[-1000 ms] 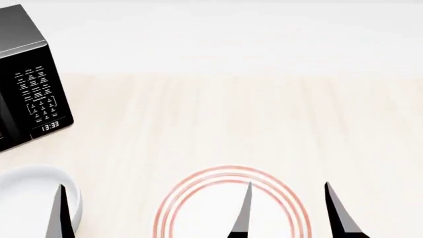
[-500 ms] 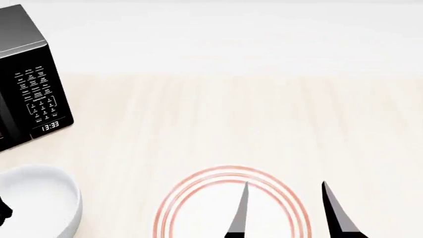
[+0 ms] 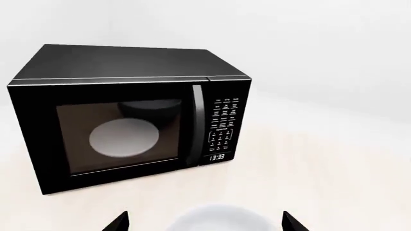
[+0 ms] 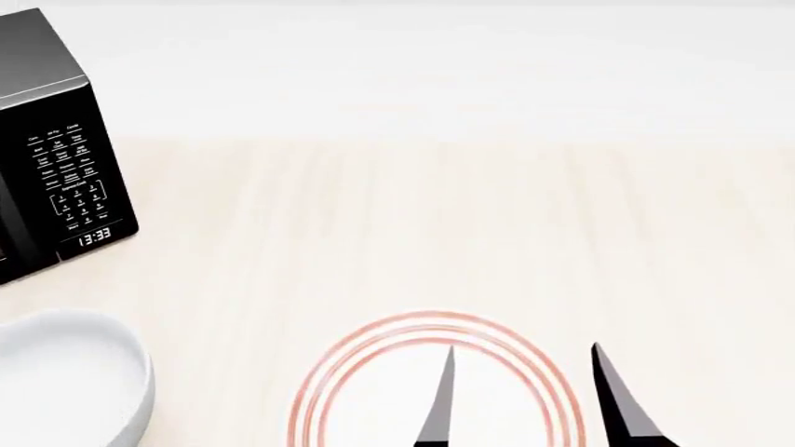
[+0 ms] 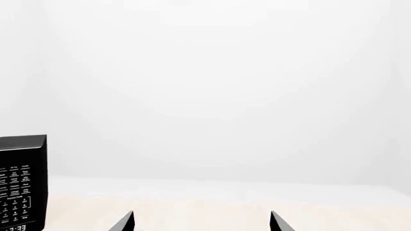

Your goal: Pick up the white bowl and put it on the plate.

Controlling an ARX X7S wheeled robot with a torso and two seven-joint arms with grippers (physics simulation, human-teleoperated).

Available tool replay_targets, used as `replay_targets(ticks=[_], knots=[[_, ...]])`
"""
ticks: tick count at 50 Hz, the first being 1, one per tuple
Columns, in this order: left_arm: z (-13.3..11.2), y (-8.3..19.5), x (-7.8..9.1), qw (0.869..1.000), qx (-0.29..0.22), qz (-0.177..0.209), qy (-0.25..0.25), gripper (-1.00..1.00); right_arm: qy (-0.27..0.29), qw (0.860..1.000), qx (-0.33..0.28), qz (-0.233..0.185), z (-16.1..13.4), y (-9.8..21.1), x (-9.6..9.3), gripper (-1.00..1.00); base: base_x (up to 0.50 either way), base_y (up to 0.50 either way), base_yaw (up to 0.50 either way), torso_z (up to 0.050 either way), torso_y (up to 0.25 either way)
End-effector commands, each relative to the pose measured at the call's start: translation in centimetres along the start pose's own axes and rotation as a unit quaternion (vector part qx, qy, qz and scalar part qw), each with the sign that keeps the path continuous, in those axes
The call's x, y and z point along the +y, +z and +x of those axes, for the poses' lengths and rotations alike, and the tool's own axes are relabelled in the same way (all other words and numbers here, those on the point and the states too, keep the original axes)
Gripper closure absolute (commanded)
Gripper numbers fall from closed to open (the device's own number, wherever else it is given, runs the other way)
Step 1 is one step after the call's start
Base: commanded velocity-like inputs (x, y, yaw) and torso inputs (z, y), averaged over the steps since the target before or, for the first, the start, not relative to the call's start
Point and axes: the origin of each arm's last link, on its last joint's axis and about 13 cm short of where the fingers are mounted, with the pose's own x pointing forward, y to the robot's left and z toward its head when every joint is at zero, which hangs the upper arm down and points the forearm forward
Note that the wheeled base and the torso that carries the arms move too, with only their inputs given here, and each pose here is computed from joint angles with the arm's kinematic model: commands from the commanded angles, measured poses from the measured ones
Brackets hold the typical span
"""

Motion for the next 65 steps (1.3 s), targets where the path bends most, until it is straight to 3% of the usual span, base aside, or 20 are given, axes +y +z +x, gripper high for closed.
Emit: replay_targets(ticks=[1,14,65], knots=[[0.5,-0.1,0.7,0.997,0.068,-0.024,-0.006,-1.00,0.002,1.000,0.001,0.000,0.0,-0.1,0.0,-1.00,0.00,0.00,0.00,0.000,0.000],[1.3,-1.0,1.0,0.995,0.099,-0.023,0.006,-1.00,0.003,1.000,0.001,-0.001,0.0,-0.2,0.0,-1.00,0.00,0.00,0.00,0.000,0.000],[6.0,-3.5,1.0,0.994,0.105,0.005,0.036,-1.00,0.000,1.000,0.007,-0.003,0.1,-0.6,-0.1,-1.00,0.00,0.00,0.00,0.000,0.000]])
